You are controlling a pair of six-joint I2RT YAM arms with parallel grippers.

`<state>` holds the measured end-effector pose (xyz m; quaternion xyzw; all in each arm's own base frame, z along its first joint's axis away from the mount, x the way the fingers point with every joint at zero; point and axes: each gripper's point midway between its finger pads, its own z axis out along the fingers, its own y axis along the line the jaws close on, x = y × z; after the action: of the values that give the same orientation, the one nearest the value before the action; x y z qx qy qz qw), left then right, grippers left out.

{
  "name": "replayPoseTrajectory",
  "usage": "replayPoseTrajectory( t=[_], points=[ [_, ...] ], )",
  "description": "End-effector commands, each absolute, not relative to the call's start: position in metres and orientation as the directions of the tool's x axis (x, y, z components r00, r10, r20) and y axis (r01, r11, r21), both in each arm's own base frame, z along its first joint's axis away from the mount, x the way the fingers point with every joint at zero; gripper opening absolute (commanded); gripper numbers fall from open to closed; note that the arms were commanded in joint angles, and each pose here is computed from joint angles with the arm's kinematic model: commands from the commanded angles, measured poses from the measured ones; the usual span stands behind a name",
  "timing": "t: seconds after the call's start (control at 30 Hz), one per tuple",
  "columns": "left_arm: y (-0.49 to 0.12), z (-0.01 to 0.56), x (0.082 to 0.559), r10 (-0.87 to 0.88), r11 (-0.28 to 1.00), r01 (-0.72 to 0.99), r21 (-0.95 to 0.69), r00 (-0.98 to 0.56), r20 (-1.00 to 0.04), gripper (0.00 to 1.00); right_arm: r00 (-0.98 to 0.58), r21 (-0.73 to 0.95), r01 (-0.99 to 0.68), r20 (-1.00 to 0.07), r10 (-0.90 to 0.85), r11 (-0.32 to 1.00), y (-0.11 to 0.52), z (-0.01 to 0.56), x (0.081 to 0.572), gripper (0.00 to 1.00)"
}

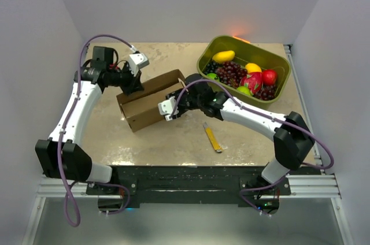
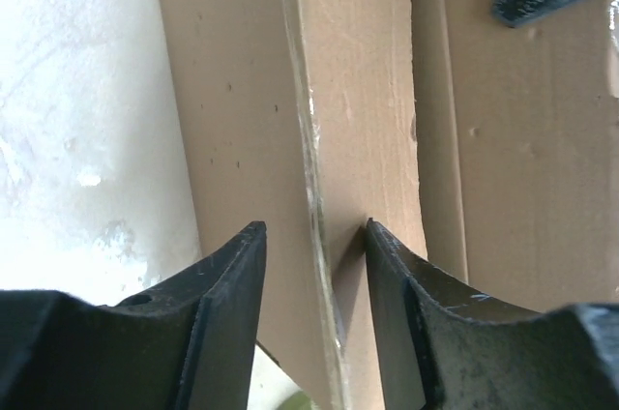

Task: Unpack the express box

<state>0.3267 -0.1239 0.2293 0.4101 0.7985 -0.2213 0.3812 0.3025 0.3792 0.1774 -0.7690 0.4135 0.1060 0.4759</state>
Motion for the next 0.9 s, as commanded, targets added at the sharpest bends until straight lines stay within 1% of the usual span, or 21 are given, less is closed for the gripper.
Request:
replayPoseTrajectory(
  t=[0.0,0.23,0.4,0.57,0.67,0.77,0.83,0.87],
  points=[
    [-0.131,0.254,0.333,0.42,0.591,0.802,-0.08,-0.391,-0.819,0.0,0.513,-0.453,-0.841,-0.499,-0.698,-0.294,0.323,0.1,0.271,0.46],
    [-0.117,0.276,0.348,0.318,0.647,0.748,-0.146,-0.44,-0.84,0.0,0.555,-0.505,-0.803,-0.442,-0.704,-0.316,0.298,0.098,0.268,0.44],
    [-0.113,0.286,0.351,0.288,0.656,0.735,-0.171,-0.454,-0.843,0.0,0.569,-0.478,-0.796,-0.381,-0.729,-0.372,0.267,0.085,0.258,0.43],
    [-0.114,0.287,0.345,0.282,0.648,0.739,-0.186,-0.459,-0.843,0.0,0.558,-0.431,-0.809,-0.353,-0.751,-0.399,0.23,0.075,0.24,0.43],
    [-0.116,0.282,0.344,0.267,0.646,0.733,-0.213,-0.478,-0.837,0.0,0.538,-0.404,-0.826,-0.354,-0.765,-0.394,0.219,0.073,0.232,0.44],
    [-0.117,0.284,0.345,0.248,0.648,0.726,-0.23,-0.486,-0.838,0.0,0.514,-0.4,-0.838,-0.356,-0.78,-0.37,0.208,0.084,0.234,0.45],
    [-0.118,0.288,0.346,0.241,0.647,0.727,-0.229,-0.481,-0.843,0.0,0.498,-0.425,-0.843,-0.38,-0.78,-0.331,0.206,0.106,0.244,0.45],
    [-0.119,0.29,0.346,0.24,0.647,0.728,-0.229,-0.479,-0.845,0.0,0.471,-0.405,-0.861,-0.405,-0.784,-0.307,0.204,0.113,0.242,0.45]
  ],
)
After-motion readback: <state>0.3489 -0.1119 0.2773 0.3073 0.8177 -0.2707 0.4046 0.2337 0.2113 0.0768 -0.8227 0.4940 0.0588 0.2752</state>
